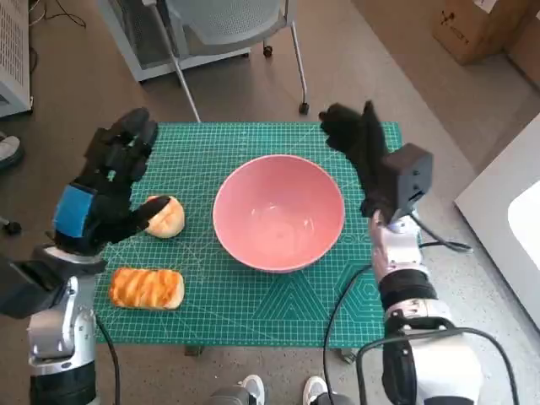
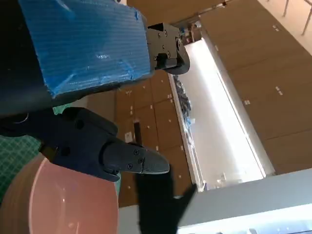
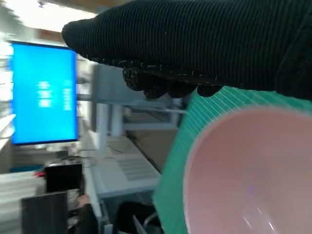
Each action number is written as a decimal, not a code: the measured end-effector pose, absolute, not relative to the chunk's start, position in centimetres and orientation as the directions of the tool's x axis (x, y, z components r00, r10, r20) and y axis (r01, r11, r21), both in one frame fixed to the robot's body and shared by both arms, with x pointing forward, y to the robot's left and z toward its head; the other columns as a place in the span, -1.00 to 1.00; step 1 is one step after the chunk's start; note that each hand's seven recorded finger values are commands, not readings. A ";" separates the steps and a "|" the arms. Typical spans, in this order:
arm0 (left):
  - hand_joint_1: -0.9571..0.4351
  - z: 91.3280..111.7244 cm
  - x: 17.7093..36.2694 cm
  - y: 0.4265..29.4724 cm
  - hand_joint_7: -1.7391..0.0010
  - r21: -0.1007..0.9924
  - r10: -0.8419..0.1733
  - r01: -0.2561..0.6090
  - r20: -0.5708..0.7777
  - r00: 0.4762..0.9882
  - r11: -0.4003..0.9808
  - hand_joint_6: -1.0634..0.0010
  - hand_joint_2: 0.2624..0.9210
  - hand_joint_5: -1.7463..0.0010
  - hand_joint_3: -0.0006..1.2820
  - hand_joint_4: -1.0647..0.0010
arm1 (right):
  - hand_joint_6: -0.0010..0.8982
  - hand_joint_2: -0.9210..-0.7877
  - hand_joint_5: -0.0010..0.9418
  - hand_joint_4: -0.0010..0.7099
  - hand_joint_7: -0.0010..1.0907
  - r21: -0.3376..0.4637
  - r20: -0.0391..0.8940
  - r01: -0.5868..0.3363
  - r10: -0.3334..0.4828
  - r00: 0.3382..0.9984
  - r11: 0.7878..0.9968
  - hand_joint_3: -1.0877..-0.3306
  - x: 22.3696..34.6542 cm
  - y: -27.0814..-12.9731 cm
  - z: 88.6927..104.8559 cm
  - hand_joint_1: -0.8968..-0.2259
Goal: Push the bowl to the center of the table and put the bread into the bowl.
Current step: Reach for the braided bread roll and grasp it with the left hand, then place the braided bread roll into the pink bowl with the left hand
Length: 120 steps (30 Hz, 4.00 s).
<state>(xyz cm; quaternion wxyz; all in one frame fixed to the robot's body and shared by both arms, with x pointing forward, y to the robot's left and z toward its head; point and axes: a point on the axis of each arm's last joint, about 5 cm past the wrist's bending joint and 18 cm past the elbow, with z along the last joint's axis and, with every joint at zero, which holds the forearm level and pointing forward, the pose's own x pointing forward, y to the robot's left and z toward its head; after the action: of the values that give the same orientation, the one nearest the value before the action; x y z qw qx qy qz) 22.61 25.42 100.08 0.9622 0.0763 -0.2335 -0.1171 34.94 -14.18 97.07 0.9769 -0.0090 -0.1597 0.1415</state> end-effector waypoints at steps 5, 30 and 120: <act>-0.32 101.1 22.0 25.8 0.40 0.256 -0.267 0.164 0.447 0.854 0.953 1.00 0.99 0.98 -0.78 0.78 | -0.28 -1.00 -0.98 -0.46 -0.95 -0.089 0.441 -0.292 0.300 0.846 0.952 0.03 35.0 -15.3 98.4 -0.23; -0.11 105.6 16.7 27.0 0.47 0.860 -0.373 0.116 0.091 0.924 0.497 0.93 0.45 0.99 -0.96 0.82 | -0.18 -1.00 -0.98 -0.43 -0.94 -0.162 0.633 -0.385 0.395 0.665 0.908 0.16 34.6 -15.7 99.9 -0.25; 0.38 102.5 19.6 25.7 -0.06 0.935 -0.225 0.119 -0.044 0.973 0.333 -0.42 0.96 -0.42 -0.95 -0.35 | -0.17 -1.00 -1.00 -0.41 -0.99 -0.151 0.611 -0.414 0.414 0.674 0.897 0.26 34.8 -15.7 100.2 -0.26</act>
<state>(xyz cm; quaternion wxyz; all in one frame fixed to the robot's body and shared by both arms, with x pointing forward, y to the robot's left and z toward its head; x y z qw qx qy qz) 19.62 25.68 102.51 0.8151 0.5678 -0.0466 -0.1053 34.83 -15.71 100.16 0.9150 -0.0001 -0.3340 0.2264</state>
